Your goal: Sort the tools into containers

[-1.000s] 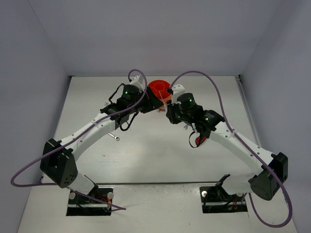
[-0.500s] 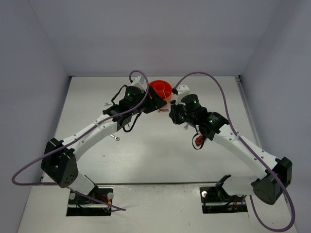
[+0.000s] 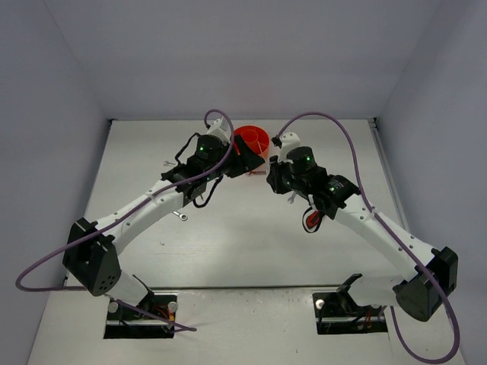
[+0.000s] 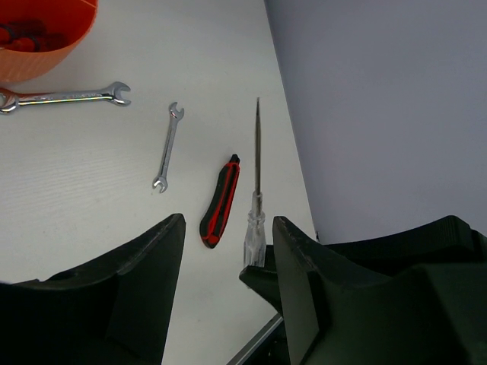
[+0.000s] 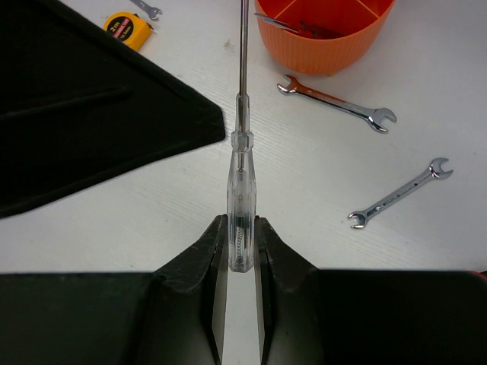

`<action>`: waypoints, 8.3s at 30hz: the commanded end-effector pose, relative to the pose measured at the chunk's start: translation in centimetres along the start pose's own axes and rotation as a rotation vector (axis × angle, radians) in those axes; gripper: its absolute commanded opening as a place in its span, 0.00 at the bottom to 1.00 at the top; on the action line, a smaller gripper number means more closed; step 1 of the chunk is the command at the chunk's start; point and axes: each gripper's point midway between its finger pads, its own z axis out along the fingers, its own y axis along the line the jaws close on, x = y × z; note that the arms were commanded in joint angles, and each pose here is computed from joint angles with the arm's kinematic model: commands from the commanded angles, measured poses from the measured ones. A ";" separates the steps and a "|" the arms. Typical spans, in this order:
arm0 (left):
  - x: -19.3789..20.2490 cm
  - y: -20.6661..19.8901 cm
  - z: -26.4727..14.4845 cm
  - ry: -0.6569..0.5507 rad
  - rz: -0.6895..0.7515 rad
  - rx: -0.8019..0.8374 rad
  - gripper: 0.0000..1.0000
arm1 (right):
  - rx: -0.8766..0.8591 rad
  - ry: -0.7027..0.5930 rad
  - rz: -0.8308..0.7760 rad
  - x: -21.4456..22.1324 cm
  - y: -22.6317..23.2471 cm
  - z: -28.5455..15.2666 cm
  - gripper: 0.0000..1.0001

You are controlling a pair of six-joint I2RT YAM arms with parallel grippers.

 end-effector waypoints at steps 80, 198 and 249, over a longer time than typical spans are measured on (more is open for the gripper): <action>-16.7 15.0 10.8 -0.758 0.133 -0.526 0.00 | 0.282 -0.209 0.120 -1.0 -8.0 -8.9 0.90; -6.9 26.2 -11.4 -0.066 -0.039 -0.883 0.60 | 0.586 0.106 0.429 4.3 -15.4 3.8 0.82; 4.7 38.4 -13.7 0.090 -0.606 -1.309 0.00 | 0.592 0.128 0.374 7.5 -15.7 1.1 0.83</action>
